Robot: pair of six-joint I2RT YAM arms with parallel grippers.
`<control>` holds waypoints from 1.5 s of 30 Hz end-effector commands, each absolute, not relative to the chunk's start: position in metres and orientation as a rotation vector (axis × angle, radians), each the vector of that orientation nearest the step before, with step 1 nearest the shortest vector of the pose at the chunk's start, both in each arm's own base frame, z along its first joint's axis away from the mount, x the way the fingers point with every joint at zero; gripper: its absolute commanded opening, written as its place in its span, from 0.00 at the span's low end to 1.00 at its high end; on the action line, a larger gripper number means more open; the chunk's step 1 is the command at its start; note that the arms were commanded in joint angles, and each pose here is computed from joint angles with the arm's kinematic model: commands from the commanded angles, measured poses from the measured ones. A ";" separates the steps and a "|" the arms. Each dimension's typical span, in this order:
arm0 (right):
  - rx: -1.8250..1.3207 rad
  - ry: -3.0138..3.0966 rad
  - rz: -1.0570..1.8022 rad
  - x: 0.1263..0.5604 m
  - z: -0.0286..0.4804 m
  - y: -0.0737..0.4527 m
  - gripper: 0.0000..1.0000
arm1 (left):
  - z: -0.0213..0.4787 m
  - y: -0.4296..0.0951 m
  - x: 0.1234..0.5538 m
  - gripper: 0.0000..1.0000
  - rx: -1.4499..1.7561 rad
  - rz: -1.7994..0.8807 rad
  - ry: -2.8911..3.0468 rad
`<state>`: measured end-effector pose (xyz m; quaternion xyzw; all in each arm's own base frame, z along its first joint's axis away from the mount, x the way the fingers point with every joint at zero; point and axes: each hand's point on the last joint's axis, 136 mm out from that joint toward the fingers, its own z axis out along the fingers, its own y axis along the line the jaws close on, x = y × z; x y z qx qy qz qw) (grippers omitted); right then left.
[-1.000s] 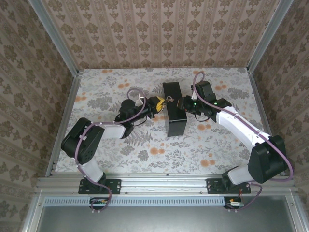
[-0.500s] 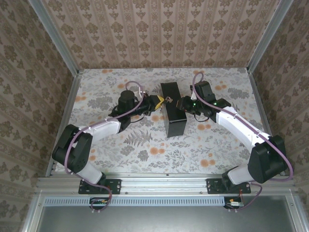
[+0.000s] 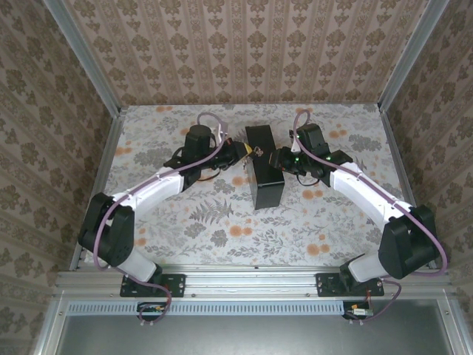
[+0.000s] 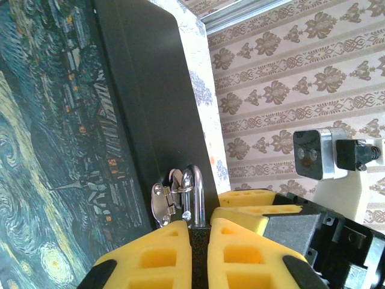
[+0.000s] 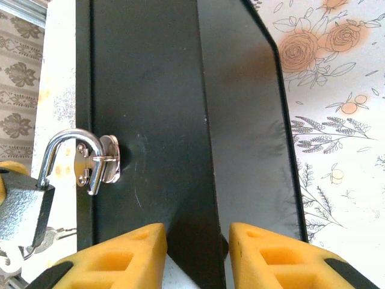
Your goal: Unlock the padlock with the key
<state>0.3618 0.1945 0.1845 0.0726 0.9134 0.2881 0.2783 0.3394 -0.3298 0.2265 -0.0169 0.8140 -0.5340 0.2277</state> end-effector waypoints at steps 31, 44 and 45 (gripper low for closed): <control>0.397 2.378 0.792 0.366 0.217 0.133 0.40 | 0.307 -0.405 0.301 0.00 0.487 -1.255 2.160; 0.946 2.187 0.347 0.358 0.214 -0.044 0.42 | 0.197 -0.519 0.219 0.00 0.885 -0.951 2.309; 0.963 2.176 0.342 0.357 0.215 -0.049 0.42 | 0.182 -0.525 0.217 0.00 0.916 -0.899 2.322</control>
